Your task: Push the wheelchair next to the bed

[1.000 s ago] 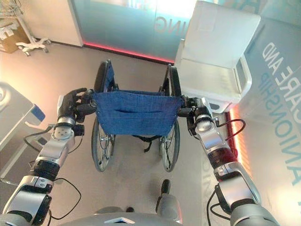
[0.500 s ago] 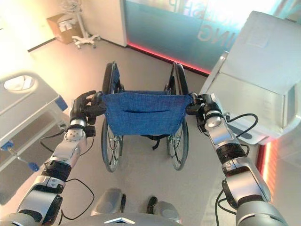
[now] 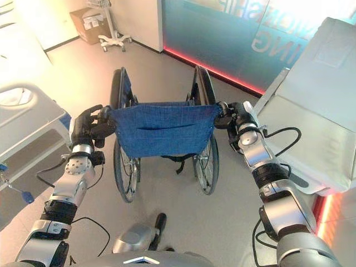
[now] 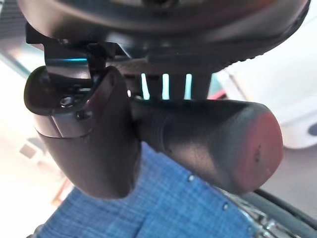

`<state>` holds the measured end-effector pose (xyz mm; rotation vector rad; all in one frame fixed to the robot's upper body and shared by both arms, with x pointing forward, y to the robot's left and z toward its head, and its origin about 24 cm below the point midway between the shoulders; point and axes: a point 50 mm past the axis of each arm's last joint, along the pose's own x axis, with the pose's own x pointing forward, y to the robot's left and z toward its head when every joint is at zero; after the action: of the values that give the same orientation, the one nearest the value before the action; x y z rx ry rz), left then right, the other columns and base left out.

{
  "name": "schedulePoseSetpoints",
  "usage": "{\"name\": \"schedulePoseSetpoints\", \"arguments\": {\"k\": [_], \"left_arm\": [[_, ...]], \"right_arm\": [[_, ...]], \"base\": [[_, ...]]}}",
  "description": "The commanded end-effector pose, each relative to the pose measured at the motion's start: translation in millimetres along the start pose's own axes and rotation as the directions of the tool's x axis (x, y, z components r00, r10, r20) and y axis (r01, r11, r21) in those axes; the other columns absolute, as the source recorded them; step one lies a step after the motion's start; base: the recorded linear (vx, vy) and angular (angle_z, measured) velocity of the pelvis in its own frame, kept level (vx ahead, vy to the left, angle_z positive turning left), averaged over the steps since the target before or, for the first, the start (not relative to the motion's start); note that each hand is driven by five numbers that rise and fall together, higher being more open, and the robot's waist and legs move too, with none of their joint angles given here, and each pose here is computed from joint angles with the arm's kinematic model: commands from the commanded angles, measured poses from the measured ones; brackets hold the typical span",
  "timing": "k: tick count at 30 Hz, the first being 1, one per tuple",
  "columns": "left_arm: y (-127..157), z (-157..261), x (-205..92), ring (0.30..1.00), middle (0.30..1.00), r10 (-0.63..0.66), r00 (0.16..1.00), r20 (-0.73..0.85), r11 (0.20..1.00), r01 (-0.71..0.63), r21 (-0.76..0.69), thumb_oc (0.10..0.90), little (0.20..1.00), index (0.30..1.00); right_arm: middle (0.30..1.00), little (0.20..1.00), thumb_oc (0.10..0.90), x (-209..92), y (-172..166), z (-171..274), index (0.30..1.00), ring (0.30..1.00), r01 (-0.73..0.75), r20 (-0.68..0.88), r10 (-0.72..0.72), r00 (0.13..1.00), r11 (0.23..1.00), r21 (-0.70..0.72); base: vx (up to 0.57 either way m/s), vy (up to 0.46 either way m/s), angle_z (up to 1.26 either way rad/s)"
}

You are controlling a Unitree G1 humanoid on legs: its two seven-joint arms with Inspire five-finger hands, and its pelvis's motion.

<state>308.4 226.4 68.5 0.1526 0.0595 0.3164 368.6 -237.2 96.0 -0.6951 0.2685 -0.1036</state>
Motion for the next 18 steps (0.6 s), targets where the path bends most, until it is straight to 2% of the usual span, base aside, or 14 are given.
{"name": "schedulePoseSetpoints", "arguments": {"k": [1,5,8,13,18], "left_arm": [[13,-26,-6,0.300,0.300,-0.133,0.987,-0.088,0.969,0.148,0.199,0.400,0.300,0.300],[13,-28,-8,0.300,0.300,-0.154,0.984,-0.093,0.964,0.171,0.205,0.400,0.300,0.300],[12,-28,-5,0.300,0.300,-0.140,0.986,-0.088,0.967,0.155,0.203,0.400,0.300,0.300],[8,-18,7,0.300,0.300,-0.157,0.984,-0.080,0.960,0.171,0.220,0.400,0.300,0.300],[2,-20,7,0.300,0.300,-0.172,0.981,-0.093,0.958,0.188,0.215,0.400,0.300,0.300]], "right_arm": [[0.300,0.300,0.400,-10,5,-37,0.300,0.300,-0.121,-0.033,0.118,0.992,0.988,-0.095],[0.300,0.300,0.400,-16,3,-49,0.300,0.300,-0.115,-0.036,0.112,0.993,0.989,-0.093],[0.300,0.300,0.400,-12,9,-36,0.300,0.300,-0.126,-0.001,0.126,0.992,0.986,-0.106],[0.300,0.300,0.400,-6,6,-19,0.300,0.300,-0.088,0.021,0.091,0.996,0.992,-0.091],[0.300,0.300,0.400,-6,-7,-9,0.300,0.300,-0.059,0.014,0.061,0.998,0.995,-0.085]], "base": [[0.30,0.123,-0.31],[0.29,0.069,0.01],[0.29,-0.167,0.11],[0.37,-0.367,0.48],[0.35,-0.415,0.73]]}}
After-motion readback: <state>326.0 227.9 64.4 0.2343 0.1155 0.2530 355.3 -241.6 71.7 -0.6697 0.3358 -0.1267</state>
